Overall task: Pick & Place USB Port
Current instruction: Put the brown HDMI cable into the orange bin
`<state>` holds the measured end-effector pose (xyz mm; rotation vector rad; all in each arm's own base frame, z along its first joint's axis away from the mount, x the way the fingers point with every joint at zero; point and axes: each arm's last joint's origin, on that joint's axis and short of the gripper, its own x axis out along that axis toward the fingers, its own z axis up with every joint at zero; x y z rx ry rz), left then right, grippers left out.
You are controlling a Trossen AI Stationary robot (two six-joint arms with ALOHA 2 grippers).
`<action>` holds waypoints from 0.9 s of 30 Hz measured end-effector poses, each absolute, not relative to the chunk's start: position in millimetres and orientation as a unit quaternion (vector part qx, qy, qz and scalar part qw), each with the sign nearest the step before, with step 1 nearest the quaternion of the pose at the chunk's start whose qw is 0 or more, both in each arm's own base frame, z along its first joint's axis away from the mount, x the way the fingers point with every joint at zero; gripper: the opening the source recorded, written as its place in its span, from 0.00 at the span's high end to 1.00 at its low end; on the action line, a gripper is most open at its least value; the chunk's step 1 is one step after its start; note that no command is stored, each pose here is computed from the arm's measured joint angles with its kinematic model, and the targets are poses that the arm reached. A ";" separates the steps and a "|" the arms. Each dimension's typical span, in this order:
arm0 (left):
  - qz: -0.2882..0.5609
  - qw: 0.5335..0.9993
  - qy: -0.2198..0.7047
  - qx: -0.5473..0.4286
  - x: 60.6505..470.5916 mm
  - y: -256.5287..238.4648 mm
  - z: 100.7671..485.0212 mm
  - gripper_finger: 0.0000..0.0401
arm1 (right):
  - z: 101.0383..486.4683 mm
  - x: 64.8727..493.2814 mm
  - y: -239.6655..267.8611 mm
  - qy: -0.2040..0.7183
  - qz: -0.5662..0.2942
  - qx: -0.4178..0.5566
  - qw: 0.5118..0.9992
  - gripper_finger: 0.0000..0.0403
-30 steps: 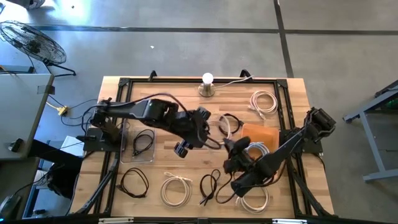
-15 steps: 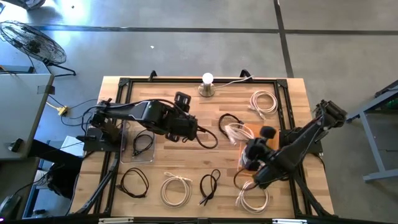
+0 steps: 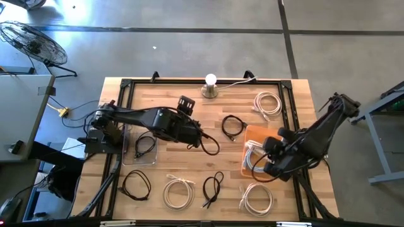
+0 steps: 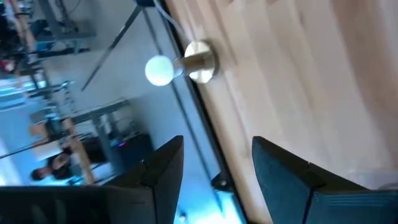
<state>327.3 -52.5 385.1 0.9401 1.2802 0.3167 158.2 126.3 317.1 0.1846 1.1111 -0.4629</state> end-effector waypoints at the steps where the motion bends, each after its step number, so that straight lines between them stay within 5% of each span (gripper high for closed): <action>1: 0.144 0.684 0.575 0.425 327.7 -52.3 382.0 0.54 | 320.6 155.5 125.8 0.522 -0.201 0.102 0.823 0.91; 8: 0.128 0.651 0.604 0.442 328.7 -52.4 359.9 0.54 | 334.1 141.4 124.7 0.539 -0.137 0.191 0.809 0.91; 27: 0.092 0.578 0.682 0.438 320.7 -51.7 290.4 0.54 | 321.0 154.6 142.2 0.585 -0.124 0.214 0.772 0.91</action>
